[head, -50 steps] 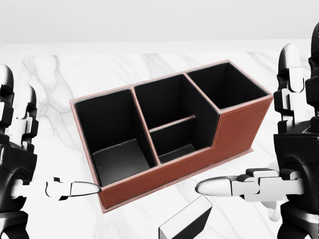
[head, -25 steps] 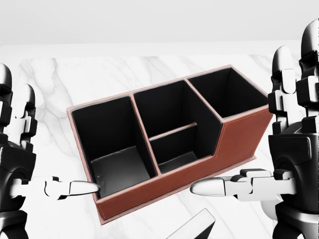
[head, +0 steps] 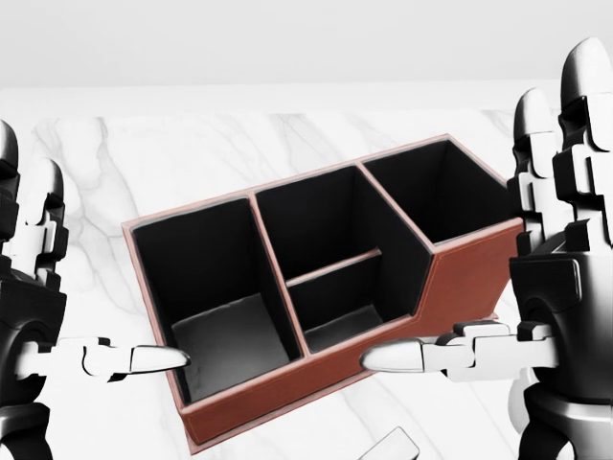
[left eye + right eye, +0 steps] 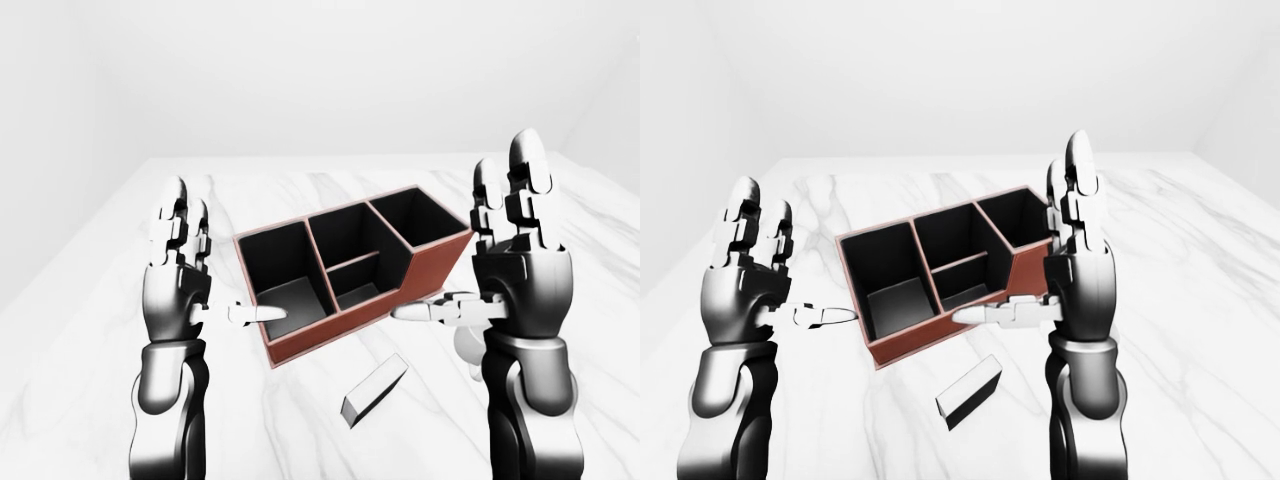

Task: Pick up the book and place it in the front compartment of the caddy.

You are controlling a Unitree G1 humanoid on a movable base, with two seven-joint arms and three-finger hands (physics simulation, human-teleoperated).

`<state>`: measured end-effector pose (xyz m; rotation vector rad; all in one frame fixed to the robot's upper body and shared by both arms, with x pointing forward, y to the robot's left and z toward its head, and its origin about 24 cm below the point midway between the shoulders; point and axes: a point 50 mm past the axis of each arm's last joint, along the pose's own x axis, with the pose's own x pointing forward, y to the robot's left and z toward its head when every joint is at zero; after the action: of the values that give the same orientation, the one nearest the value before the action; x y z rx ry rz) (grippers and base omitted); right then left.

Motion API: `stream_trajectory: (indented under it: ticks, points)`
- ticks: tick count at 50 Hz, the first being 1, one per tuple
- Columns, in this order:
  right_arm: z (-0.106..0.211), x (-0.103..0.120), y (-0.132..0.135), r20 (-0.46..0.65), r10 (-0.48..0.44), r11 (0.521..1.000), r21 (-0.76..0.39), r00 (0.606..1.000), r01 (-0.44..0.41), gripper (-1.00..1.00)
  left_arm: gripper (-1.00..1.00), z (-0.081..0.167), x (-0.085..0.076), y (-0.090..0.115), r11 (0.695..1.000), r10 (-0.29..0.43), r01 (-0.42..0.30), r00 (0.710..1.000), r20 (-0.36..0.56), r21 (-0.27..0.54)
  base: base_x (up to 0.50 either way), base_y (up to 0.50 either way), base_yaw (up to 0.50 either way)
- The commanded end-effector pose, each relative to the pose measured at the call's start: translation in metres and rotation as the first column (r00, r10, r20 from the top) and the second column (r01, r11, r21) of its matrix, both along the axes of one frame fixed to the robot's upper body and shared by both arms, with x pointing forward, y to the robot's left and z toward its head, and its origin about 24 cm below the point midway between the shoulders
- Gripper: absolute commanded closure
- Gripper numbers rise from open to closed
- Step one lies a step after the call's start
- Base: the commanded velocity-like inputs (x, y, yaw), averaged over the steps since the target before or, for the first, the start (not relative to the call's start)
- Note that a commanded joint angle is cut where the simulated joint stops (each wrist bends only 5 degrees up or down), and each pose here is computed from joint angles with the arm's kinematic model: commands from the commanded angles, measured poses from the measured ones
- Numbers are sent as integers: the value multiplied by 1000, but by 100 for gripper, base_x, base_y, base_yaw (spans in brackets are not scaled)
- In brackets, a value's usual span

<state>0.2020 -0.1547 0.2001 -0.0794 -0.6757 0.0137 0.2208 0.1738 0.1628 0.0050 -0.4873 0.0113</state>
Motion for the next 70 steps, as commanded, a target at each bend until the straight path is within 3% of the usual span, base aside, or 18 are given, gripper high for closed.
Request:
stream_trajectory:
  ticks: [1,38,51,70]
  points:
    - [3,3,-3,12,-24,998,-50,1000,24,-100,-100,-1,1,0,1000,1,-1,1000,-5,0,0,0,0]
    - [-7,2,7,-56,-47,927,-373,997,22,-100,-100,-1,3,2,1000,9,-9,1000,-8,0,0,0,0]
    - [-10,-2,10,-75,-106,841,-539,992,49,-100,-100,-3,5,3,1000,13,-13,1000,-17,-2,0,0,0]
    - [-13,-9,8,-103,-165,766,-640,981,62,-100,-100,-3,5,4,1000,17,-17,1000,-16,-2,0,0,0]
